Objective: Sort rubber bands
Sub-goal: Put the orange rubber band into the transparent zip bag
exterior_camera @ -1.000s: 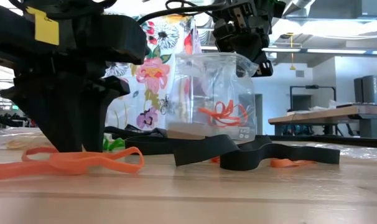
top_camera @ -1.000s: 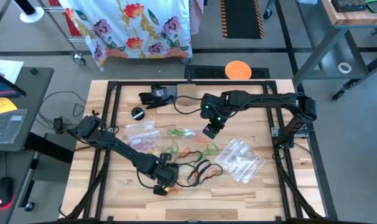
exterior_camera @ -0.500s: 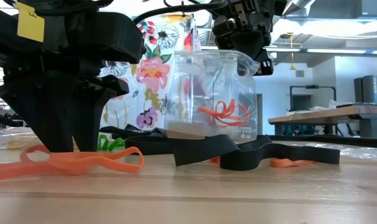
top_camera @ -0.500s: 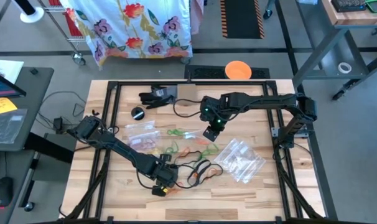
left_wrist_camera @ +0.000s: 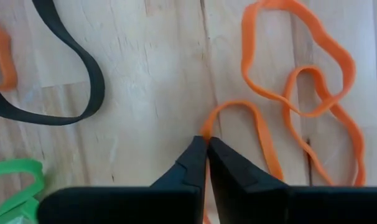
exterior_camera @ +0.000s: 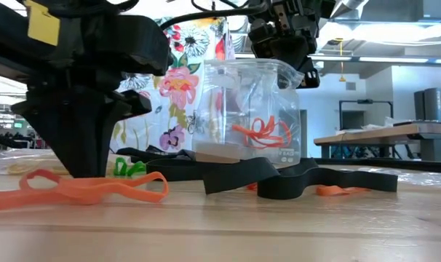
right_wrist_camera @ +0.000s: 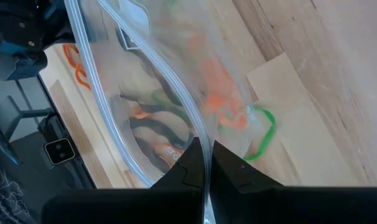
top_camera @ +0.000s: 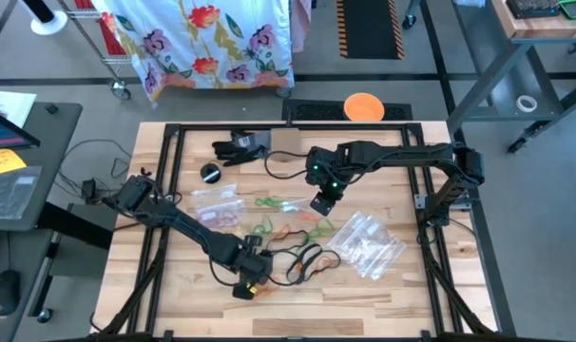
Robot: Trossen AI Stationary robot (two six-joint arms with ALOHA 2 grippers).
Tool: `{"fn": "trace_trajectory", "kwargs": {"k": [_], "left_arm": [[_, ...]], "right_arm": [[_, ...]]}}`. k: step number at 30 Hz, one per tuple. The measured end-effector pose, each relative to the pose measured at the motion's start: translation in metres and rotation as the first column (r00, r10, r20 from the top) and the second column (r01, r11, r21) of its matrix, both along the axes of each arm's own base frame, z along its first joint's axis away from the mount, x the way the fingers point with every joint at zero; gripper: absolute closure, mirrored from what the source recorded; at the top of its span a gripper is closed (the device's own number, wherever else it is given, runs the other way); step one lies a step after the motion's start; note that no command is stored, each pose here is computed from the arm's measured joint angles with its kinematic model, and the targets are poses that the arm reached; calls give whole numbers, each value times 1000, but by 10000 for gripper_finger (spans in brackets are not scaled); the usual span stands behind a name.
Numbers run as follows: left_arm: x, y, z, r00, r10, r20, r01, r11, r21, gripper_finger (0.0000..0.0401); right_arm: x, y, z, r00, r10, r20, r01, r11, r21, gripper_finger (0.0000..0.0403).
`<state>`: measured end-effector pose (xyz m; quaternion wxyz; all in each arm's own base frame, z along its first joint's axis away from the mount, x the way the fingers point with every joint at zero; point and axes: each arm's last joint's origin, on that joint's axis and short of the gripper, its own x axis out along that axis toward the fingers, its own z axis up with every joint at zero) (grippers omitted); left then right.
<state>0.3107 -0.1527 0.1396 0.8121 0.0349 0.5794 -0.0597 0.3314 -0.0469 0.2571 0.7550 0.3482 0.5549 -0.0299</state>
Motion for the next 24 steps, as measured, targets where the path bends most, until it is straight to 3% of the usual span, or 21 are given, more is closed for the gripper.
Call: {"fn": "trace_trajectory", "kwargs": {"k": [7, 15, 24], "left_arm": [[10, 5, 13, 998, -34, 56, 32, 999, 37, 400], [11, 11, 67, 964, -138, 225, 115, 987, 113, 401], [14, 36, 124, 854, -123, 506, -15, 966, 259, 401]], "right_arm": [[0, 0, 0, 1000, 0, 0, 0, 1000, 0, 397], [0, 0, 0, 1000, 0, -3, 0, 1000, 1, 397], [-1, 0, 0, 1000, 0, -6, 0, 1000, 1, 397]]}}
